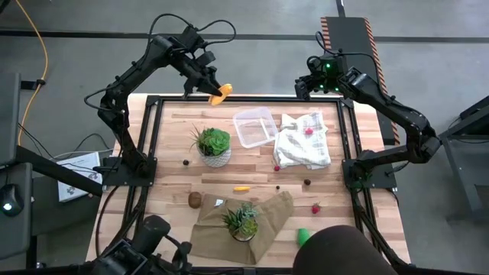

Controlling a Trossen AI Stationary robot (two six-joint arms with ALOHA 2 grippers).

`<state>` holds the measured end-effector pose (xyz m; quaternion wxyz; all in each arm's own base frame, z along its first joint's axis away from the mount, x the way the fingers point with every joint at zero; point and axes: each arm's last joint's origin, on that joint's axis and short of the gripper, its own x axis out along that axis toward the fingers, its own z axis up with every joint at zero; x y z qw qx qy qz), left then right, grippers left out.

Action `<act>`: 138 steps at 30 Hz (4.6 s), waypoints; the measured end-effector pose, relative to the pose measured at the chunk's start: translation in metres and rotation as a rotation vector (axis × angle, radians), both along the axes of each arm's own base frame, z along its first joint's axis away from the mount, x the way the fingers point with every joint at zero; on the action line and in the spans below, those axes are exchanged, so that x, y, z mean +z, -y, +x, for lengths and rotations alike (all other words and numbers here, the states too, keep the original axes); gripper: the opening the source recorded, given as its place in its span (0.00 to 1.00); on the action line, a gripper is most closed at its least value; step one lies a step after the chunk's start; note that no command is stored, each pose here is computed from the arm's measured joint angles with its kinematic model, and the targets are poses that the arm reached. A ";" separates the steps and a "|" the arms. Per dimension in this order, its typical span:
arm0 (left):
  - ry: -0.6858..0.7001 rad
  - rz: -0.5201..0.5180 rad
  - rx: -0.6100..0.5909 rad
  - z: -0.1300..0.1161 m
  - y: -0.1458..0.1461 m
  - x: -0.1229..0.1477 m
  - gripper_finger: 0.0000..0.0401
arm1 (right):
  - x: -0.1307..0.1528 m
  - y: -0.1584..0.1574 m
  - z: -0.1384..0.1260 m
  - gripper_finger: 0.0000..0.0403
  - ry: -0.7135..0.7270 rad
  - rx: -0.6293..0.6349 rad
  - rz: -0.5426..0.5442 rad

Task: Pick and placing Produce into tupperware
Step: Put the yellow banana into the transparent bin, then put the black cherry into the transparent bin

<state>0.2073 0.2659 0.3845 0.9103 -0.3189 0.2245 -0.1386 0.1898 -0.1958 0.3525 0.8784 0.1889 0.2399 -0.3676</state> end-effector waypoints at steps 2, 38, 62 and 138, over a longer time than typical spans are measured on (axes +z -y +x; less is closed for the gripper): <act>-0.013 0.015 0.008 0.000 0.000 0.000 0.32 | 0.000 0.000 0.000 0.23 0.000 0.000 0.000; -0.332 0.740 0.175 0.091 -0.013 -0.039 0.32 | 0.012 0.003 0.006 0.23 0.129 0.057 -0.072; -0.436 0.671 0.036 0.154 -0.012 -0.125 0.32 | 0.041 -0.009 -0.007 0.23 0.287 0.124 -0.171; -0.574 0.655 0.014 0.167 -0.008 -0.161 0.42 | 0.056 -0.025 -0.025 0.23 0.274 0.151 -0.260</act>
